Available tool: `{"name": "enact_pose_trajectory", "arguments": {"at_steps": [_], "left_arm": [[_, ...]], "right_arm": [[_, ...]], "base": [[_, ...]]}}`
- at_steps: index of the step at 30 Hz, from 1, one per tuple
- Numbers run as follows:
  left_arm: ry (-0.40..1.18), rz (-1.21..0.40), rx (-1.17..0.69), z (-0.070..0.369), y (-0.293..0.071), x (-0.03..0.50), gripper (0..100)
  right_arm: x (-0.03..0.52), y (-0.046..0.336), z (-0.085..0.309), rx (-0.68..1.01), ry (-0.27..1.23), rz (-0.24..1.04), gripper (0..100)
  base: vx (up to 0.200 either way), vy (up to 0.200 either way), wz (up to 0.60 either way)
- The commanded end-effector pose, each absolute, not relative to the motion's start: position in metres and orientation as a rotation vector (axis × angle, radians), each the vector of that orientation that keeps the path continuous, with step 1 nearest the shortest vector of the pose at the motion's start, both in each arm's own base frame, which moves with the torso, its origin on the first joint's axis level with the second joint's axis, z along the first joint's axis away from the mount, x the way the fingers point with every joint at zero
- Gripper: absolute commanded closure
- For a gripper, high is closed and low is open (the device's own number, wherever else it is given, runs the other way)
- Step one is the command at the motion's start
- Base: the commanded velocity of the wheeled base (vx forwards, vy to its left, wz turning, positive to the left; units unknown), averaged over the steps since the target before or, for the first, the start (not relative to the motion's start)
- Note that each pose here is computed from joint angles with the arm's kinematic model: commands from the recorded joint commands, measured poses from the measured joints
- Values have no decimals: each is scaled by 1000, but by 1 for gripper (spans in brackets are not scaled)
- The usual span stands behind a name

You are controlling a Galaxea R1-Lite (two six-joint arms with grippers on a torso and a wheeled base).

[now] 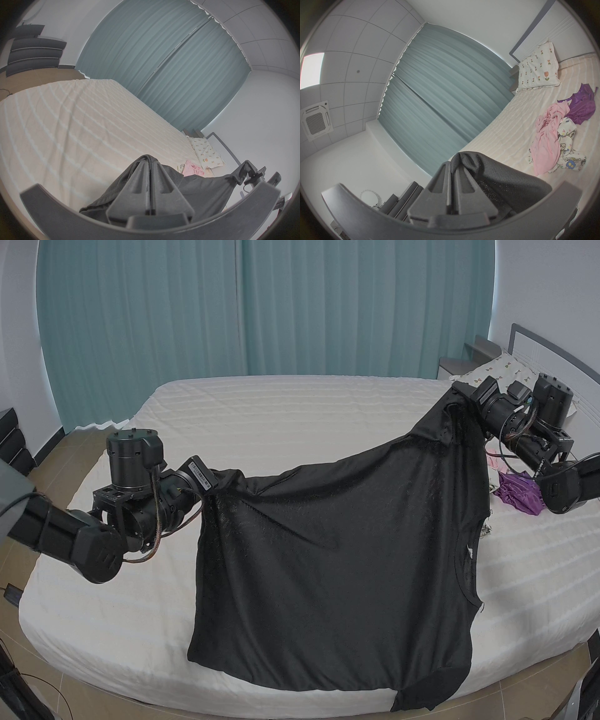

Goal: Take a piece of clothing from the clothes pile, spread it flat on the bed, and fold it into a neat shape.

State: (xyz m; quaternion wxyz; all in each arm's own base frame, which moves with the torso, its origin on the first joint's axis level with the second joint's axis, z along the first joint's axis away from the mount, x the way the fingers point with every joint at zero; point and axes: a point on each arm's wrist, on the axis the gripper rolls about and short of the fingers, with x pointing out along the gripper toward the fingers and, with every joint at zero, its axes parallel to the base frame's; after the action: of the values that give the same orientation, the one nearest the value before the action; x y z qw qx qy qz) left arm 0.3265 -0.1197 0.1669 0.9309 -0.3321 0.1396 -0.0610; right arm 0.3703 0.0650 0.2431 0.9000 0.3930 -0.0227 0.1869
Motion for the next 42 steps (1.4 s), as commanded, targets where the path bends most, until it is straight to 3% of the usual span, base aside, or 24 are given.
{"name": "enact_pose_trajectory", "arguments": {"at_steps": [1,7,8,11,12,18,23,27,36,42], "left_arm": [[339,-69,-714,135,-122,359,100],[417,-16,-725,95,-124,379,100],[426,-13,-724,90,-125,382,100],[444,4,-724,78,-125,389,100],[459,14,-728,68,-126,394,0],[433,90,-732,41,-125,423,0],[398,135,-732,41,-118,431,0],[399,147,-733,45,-112,427,0],[482,102,-740,67,-97,372,0],[622,34,-742,65,-82,301,0]], "right_arm": [[398,72,200,817,16,334,100],[419,79,161,819,80,285,100],[424,80,154,820,86,269,0],[433,86,136,819,103,227,0],[439,91,124,822,108,211,0],[454,90,92,813,104,114,0],[458,71,88,811,100,61,0],[456,61,62,731,175,9,0],[410,53,70,725,281,14,0],[353,45,60,761,392,-40,0]], "base": [[200,0,0],[100,0,0],[0,0,0],[0,0,0],[0,0,0],[0,0,0],[0,0,0],[0,0,0],[0,0,0],[0,0,0]]}}
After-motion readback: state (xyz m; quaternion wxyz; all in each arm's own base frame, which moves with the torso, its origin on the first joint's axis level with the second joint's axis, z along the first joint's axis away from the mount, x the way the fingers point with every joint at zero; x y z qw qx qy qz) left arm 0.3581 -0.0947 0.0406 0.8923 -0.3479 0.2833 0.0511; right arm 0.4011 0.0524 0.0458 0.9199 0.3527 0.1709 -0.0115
